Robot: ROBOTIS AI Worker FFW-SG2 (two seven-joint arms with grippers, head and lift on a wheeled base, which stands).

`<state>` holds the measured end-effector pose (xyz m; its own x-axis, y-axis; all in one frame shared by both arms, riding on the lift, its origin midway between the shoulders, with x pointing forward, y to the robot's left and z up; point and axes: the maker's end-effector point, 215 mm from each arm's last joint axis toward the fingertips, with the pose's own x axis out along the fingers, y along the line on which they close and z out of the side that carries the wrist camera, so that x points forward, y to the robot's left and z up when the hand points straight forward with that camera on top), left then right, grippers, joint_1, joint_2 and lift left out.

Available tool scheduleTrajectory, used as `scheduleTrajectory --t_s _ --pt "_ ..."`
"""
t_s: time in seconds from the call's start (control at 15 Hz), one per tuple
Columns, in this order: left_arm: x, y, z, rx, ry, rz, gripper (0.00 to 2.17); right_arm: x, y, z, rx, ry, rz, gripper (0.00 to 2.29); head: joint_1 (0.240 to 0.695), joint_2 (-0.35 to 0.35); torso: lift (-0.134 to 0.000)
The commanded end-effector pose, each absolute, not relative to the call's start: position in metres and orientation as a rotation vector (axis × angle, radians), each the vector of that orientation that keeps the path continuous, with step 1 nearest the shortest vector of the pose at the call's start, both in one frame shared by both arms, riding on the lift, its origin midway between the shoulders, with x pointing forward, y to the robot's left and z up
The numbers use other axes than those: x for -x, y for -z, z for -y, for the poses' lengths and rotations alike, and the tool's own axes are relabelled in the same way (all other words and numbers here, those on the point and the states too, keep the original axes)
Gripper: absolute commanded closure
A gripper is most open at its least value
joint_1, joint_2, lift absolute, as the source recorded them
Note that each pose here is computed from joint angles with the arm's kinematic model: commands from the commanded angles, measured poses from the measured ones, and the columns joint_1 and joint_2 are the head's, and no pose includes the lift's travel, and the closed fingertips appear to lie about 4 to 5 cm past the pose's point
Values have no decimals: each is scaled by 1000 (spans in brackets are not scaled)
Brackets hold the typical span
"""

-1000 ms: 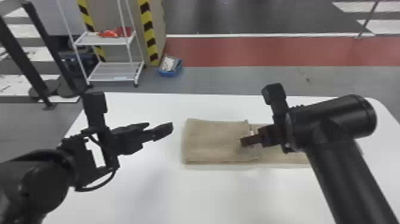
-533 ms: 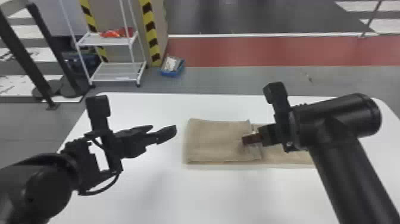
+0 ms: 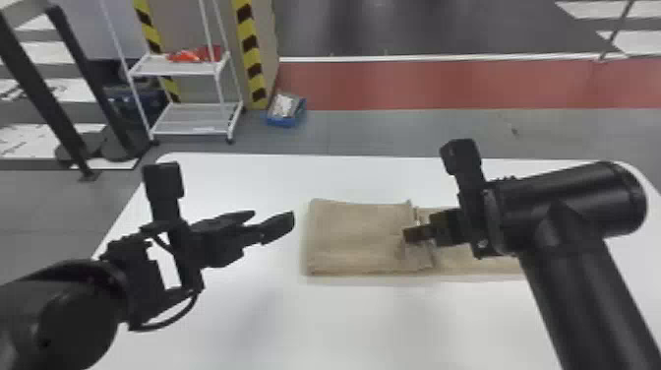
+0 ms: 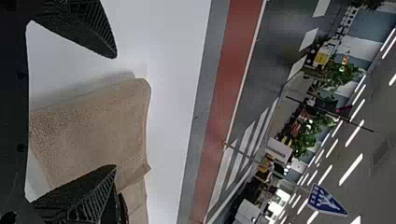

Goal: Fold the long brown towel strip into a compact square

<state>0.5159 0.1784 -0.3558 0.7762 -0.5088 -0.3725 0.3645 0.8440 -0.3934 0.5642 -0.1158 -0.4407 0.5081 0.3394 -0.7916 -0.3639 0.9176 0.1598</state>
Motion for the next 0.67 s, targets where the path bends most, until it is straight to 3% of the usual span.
scheduleTrajectory --t_s 0.0,0.2,0.27,0.33,0.6 --pt "-514 352 -177 306 485 -481 36 -561 432 117 28 -414 -942 822 695 64 -124" --pt "-504 344 -180 312 486 -466 36 -558 434 117 23 -416 -956 829 695 61 -124" --pt "-504 343 -179 311 488 -463 36 -557 434 116 20 -419 -957 1156 695 61 -124" --pt "-503 344 -179 311 488 -465 36 -555 436 117 19 -416 -967 1332 695 63 -124" --pt "-496 342 -181 315 487 -462 36 -546 444 119 8 -408 -1000 1332 695 62 -124"
